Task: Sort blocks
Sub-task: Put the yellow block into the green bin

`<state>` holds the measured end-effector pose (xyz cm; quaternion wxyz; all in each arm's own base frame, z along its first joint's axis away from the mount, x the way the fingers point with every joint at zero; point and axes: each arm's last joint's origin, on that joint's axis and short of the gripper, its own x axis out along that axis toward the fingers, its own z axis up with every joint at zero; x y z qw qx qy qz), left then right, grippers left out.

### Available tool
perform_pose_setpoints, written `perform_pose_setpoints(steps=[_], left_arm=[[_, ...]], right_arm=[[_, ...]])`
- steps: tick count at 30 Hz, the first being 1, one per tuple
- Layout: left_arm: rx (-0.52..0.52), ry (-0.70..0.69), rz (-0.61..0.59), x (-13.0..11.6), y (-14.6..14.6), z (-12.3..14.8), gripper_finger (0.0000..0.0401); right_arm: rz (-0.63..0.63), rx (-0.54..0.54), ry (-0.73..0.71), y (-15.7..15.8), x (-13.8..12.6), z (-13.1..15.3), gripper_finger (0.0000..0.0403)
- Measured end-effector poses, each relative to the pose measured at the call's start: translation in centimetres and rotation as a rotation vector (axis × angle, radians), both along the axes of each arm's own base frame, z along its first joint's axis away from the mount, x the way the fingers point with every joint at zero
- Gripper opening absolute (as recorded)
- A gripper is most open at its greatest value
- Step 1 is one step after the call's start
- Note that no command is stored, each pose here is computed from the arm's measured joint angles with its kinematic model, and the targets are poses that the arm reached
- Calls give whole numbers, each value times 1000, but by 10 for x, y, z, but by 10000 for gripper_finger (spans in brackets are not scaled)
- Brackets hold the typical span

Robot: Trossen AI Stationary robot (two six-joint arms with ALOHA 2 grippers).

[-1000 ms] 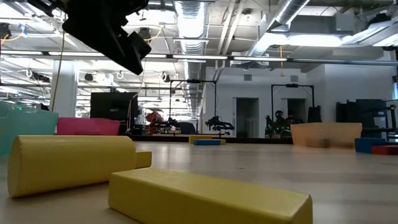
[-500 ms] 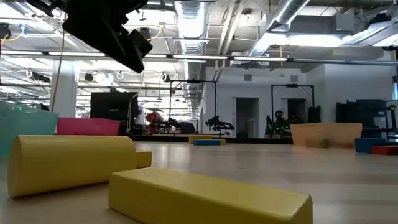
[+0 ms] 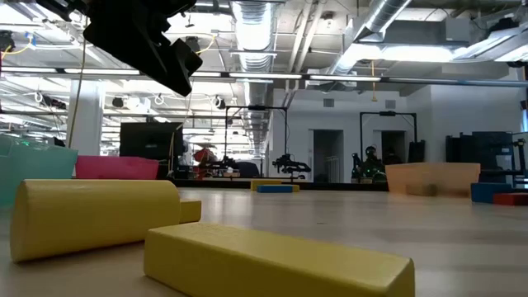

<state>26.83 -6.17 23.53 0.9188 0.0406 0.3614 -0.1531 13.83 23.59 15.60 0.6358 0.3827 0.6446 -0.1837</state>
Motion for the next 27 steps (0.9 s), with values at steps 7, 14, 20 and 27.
perform_pose_setpoints(steps=[7, 14, 20, 27], left_arm=[[-3, -13, 0, 1, 0, 1, 177], [-4, -18, 0, 1, 0, 1, 177], [-7, -29, 1, 2, 0, 2, 177], [-9, -29, 3, 2, 0, 2, 177]], right_arm=[[25, -26, 49, -4, -2, 0, 187], [65, -55, 50, -9, 1, -1, 185], [117, -37, 7, -12, 11, 0, 200], [134, -16, -27, -14, 20, 1, 217]])
